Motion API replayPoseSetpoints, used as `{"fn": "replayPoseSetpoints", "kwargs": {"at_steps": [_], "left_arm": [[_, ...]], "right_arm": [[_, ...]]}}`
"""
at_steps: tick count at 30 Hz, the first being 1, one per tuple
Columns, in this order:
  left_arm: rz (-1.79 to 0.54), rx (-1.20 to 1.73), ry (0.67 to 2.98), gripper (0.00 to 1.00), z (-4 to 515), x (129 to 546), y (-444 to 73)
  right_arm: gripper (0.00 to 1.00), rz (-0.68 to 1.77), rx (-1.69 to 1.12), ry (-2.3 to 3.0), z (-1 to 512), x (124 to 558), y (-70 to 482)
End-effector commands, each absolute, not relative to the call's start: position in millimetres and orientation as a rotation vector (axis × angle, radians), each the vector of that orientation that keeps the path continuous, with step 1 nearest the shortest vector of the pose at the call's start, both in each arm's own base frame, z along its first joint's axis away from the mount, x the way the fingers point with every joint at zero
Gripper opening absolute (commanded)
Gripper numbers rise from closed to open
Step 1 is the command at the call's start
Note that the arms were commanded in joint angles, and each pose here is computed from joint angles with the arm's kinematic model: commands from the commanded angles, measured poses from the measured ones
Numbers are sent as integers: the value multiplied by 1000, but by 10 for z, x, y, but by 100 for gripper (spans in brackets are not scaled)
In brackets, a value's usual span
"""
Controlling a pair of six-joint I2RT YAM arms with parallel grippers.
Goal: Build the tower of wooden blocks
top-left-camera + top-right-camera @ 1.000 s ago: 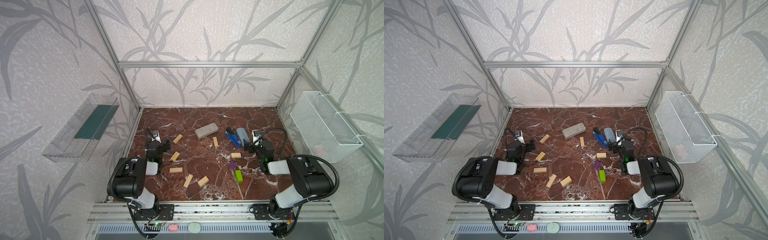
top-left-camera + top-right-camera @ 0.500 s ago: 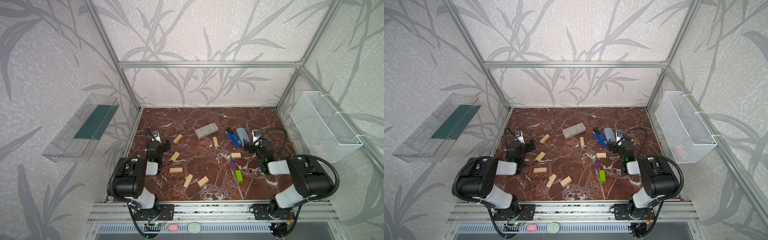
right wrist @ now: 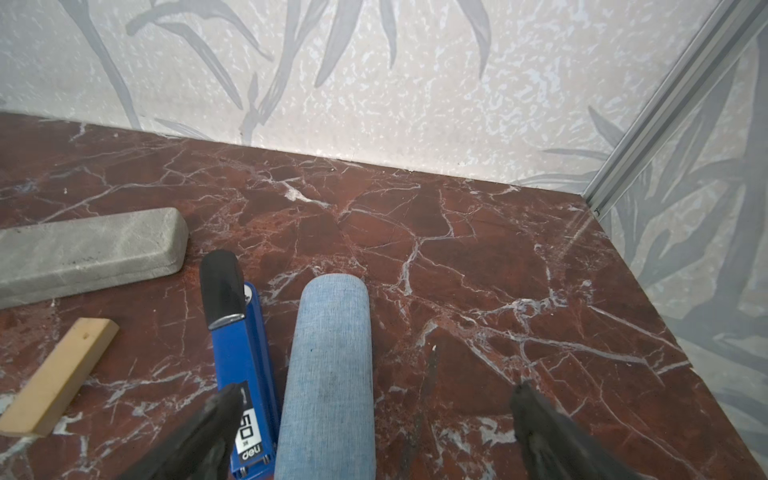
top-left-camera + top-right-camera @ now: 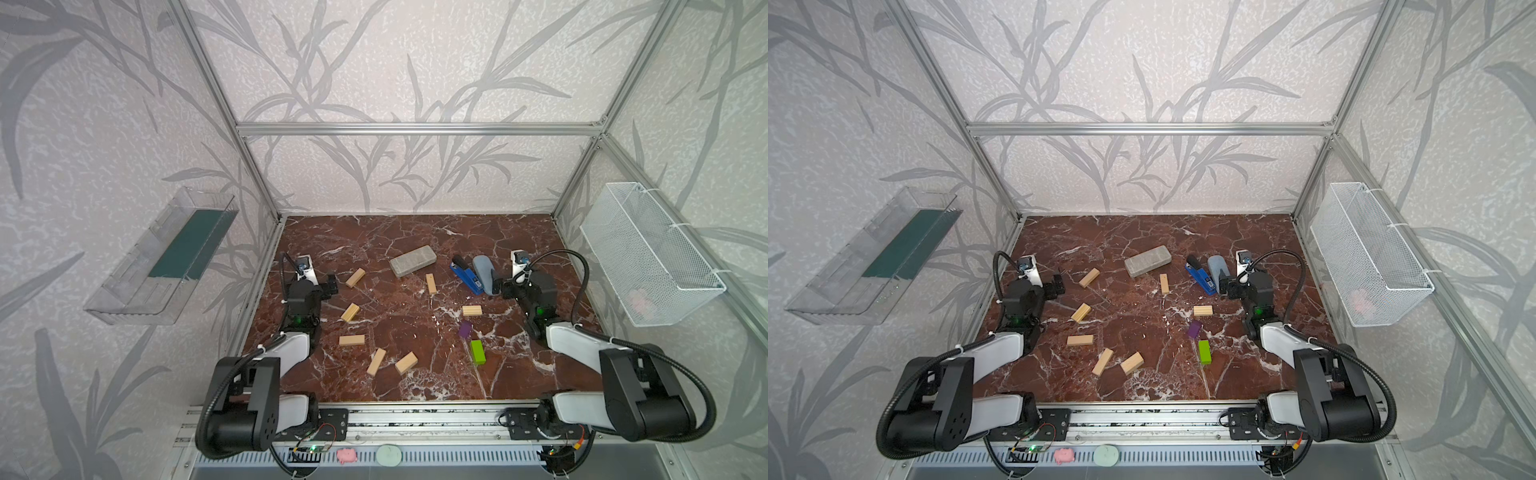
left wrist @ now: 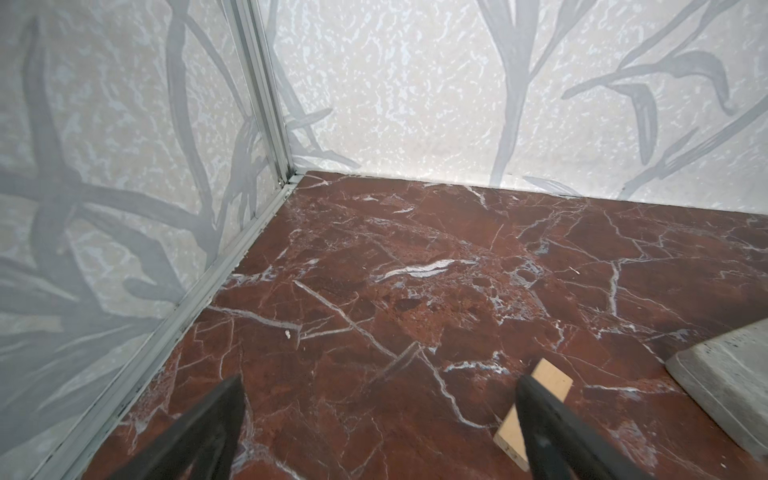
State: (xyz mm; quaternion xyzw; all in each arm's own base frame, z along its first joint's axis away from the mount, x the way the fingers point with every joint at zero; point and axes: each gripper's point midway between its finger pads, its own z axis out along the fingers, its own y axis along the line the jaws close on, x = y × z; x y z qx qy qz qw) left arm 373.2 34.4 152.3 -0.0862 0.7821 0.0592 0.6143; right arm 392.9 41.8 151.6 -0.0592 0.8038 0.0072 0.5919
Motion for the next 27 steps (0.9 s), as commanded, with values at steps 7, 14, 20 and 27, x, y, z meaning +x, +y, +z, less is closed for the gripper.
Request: {"fn": "replayPoseSetpoints", "kwargs": {"at_steps": [7, 14, 20, 27], "left_arm": [[-138, -324, 1839, 99, 1856, 3721, 137], [-327, -575, 1808, 99, 1768, 3666, 139], [-400, -527, 1951, 99, 1731, 3654, -54], [-440, -471, 2085, 99, 1661, 3528, -322]], "right_arm": [[99, 248, 221, 2012, 1651, 3727, 371], [99, 486, 263, 2055, 1559, 3625, 577], [99, 583, 183, 2136, 1537, 3502, 836], [99, 633, -29, 2199, 1547, 3317, 1397]]}}
